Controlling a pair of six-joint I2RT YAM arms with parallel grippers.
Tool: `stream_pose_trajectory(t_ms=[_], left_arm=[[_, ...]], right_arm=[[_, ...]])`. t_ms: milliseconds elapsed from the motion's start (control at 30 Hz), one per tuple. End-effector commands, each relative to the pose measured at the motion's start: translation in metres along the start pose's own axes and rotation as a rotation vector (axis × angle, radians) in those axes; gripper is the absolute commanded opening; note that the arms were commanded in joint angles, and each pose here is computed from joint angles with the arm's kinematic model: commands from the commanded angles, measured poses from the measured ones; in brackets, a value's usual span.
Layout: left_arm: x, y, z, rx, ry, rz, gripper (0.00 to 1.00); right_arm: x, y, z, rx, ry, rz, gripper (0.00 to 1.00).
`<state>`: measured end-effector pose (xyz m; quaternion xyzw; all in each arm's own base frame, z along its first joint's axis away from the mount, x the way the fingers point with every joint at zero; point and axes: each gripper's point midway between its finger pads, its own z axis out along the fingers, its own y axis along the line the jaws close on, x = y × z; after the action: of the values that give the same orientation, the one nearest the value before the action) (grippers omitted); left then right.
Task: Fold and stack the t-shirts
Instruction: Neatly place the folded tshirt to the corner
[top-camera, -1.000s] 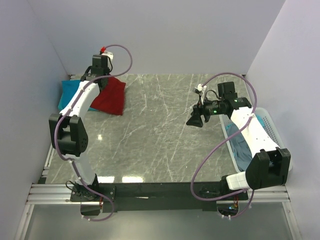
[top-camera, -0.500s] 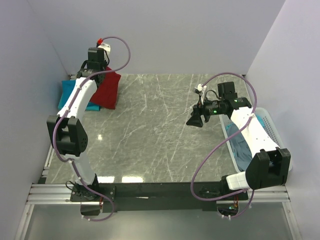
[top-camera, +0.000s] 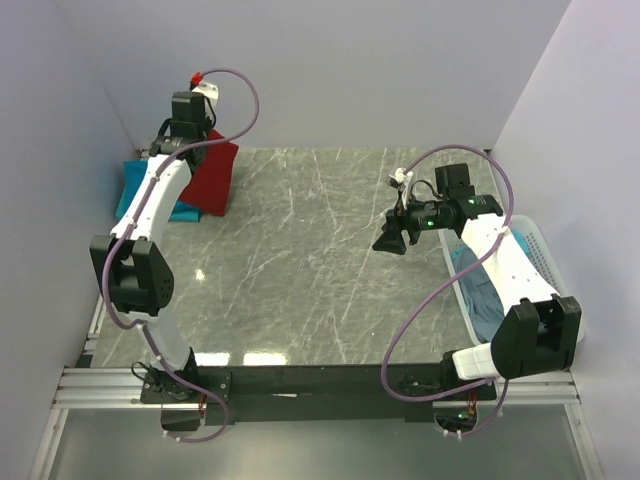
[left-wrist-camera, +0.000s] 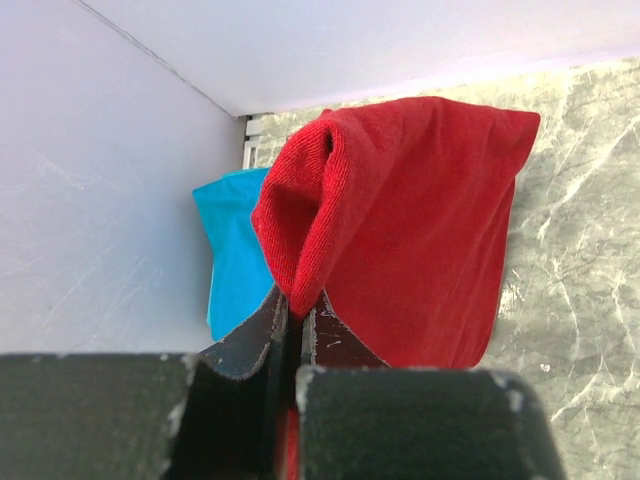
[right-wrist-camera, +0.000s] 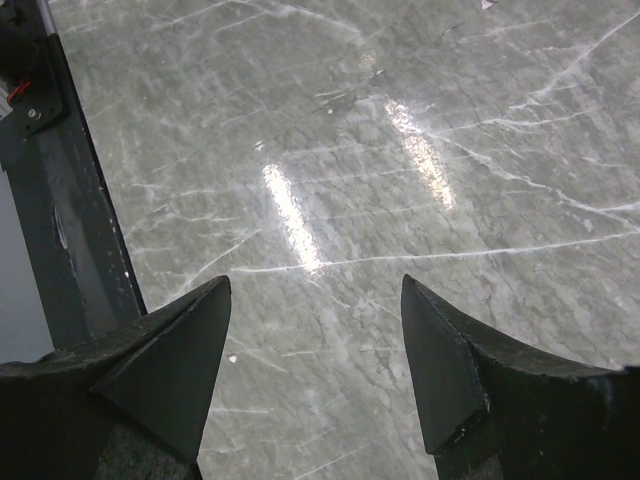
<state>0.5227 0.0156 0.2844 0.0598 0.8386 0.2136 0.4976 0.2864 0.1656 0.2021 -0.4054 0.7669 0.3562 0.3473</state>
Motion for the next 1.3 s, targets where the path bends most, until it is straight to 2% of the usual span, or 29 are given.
stream_pose_trajectory(t_ms=[0,933,1267], left_arm=[[-0.053,0.039,-0.037,-0.071,-0.147,-0.060,0.00],[-0.067,0.072,-0.054,-0.133,-0.195,-0.097,0.00],[-0.056,0.080,-0.035,-0.145,-0.163,-0.099,0.00]], right_arm=[[-0.003,-0.001,-0.002,0.001,-0.014,-0.022,0.75],[-0.002,-0.001,-0.002,0.002,-0.011,-0.025,0.75],[-0.001,-0.001,-0.002,0.000,-0.007,-0.022,0.75]])
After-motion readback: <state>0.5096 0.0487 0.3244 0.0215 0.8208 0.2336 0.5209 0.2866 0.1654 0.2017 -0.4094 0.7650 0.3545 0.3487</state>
